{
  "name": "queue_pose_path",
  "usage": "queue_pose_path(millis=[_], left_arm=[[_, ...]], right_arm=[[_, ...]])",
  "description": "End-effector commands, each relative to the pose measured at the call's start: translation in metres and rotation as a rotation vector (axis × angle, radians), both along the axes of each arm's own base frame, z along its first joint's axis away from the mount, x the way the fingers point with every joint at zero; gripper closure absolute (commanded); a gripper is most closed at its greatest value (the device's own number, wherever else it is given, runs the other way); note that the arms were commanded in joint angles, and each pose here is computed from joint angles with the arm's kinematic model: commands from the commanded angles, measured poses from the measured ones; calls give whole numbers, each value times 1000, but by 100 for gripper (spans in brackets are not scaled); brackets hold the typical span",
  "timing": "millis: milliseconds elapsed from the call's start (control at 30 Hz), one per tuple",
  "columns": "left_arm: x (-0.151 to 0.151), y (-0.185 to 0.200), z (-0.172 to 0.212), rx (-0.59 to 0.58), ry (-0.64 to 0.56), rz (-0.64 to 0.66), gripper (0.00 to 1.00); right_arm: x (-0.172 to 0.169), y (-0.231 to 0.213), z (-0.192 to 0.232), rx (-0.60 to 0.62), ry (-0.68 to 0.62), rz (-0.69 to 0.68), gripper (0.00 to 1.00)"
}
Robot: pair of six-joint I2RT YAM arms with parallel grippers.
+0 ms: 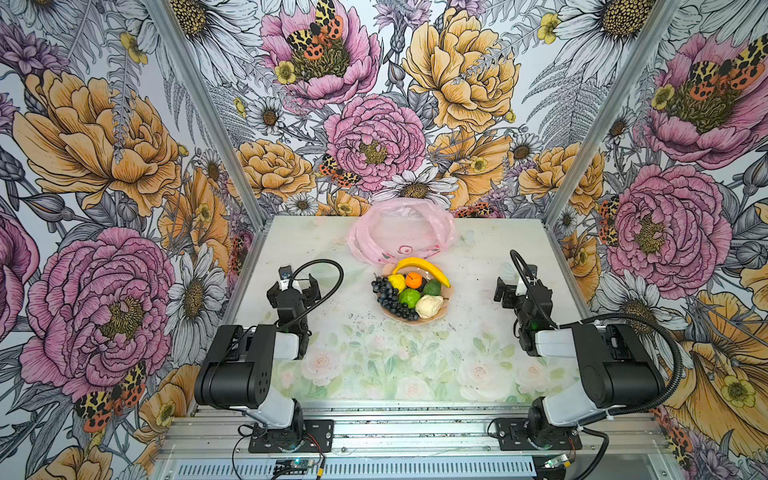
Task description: Take the fake fruits out of the plastic bag
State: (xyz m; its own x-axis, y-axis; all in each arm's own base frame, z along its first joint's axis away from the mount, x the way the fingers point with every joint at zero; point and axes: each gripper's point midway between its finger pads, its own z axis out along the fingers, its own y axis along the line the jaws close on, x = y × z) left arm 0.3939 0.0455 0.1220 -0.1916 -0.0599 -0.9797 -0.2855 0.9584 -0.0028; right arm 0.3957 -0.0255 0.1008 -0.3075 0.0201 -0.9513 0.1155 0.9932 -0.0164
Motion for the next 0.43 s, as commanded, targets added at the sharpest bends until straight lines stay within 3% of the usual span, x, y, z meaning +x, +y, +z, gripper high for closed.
queue_pose_path(millis=[0,400], left_arm=[[4,-6,9,-19,-43,-24,1],[5,-6,10,-20,-44,-25,1]], right_arm=[[7,3,10,-11,-26,13,0],[6,1,10,-8,-27,0,0]])
